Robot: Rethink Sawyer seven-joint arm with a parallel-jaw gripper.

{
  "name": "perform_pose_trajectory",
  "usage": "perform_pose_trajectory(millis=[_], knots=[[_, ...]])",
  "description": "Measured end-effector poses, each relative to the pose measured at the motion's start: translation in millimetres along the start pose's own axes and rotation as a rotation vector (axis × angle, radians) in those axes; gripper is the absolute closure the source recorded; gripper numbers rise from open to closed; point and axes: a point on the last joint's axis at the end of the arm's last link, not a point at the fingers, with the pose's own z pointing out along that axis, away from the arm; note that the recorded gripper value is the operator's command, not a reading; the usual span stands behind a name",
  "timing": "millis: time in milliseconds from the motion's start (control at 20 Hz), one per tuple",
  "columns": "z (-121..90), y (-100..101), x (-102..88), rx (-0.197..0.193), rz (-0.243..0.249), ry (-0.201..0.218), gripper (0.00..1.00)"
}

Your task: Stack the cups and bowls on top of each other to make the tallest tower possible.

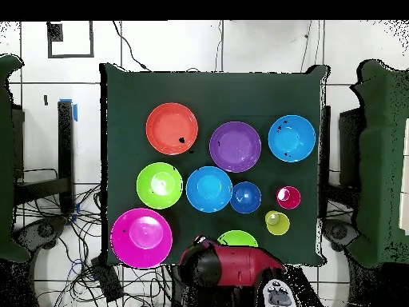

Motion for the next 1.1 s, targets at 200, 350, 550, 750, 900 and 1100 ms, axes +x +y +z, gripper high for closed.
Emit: perform_pose_trajectory(millis=[200, 350, 550, 750, 900, 1100], knots=[[-0.4, 0.9, -6.4, -0.003, 0.0, -0.011, 1.0], [-0.6, 3.8, -10.6, -0.009, -0.004, -0.019, 1.0], [-0.7, 7.2, -13.3, -0.017, -0.008, -0.022, 1.0], [-0.6, 10.1, -15.4, -0.025, -0.011, -0.023, 1.0], [-0.7, 12.9, -16.8, -0.031, -0.015, -0.025, 1.0], [-1.7, 16.5, -18.6, -0.039, -0.02, -0.028, 1.0]])
